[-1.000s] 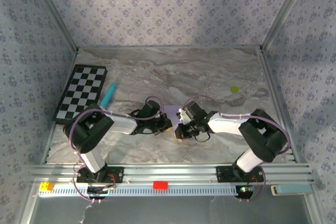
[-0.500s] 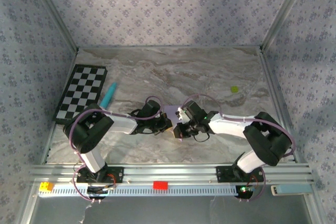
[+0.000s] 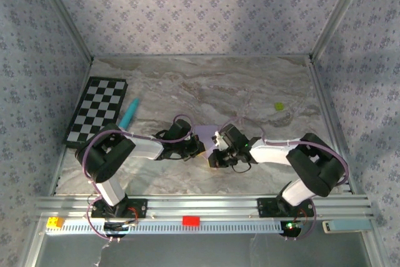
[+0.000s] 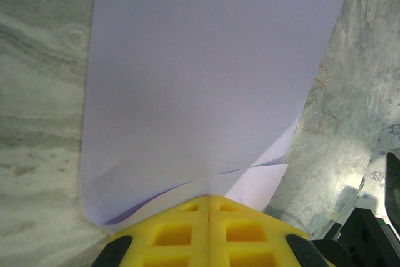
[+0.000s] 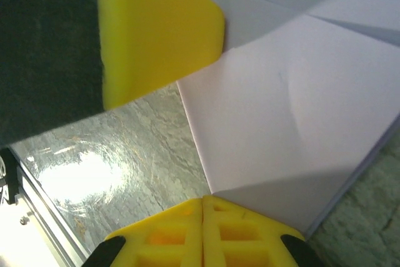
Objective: Fold a paper plane with a square sheet of paper (pick it up from the middle)
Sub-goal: Third fold the triangle at the center of the table.
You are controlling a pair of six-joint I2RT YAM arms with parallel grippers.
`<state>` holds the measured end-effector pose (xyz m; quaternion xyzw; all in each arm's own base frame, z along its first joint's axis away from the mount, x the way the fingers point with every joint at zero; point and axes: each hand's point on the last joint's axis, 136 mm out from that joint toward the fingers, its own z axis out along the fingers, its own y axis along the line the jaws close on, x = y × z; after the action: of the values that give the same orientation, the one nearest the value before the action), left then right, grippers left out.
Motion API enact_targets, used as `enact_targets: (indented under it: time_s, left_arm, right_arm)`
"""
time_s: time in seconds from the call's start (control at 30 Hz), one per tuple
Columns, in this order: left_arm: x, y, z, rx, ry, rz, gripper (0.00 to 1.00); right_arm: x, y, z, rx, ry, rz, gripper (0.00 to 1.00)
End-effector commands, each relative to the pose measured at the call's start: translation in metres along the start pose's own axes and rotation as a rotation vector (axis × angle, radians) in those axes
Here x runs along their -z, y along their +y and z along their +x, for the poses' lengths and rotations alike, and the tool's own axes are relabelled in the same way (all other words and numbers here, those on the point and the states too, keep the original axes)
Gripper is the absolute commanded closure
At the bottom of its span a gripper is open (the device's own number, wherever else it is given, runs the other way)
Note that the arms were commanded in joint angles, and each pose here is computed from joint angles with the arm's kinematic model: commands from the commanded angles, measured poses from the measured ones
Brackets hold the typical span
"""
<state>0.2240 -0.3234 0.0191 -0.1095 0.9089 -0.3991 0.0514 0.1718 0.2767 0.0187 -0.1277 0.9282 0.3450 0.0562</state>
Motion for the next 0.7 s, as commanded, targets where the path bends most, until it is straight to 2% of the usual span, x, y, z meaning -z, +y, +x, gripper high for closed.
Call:
enact_targets:
  time_s: [0.0,0.37,0.53,0.67]
  left_arm:
    - [-0.003,0.03,0.003,0.026,0.007,-0.11,1.0]
    - [-0.003,0.031,0.003,0.032,0.007,-0.116,1.0]
    - [-0.003,0.029,0.003,0.032,0.005,-0.111,1.0]
    - [-0.003,0.028,0.002,0.033,0.005,-0.108,1.0]
  right_arm:
    - [0.002,-0.015,0.023,-0.077,0.057,0.026,0.92]
    - [0.026,-0.032,0.043,-0.095,0.051,0.057,0.91]
    - [0.048,-0.008,0.018,-0.068,-0.035,-0.017,0.9]
    - [0.052,0.016,-0.005,-0.037,-0.055,-0.075,0.9]
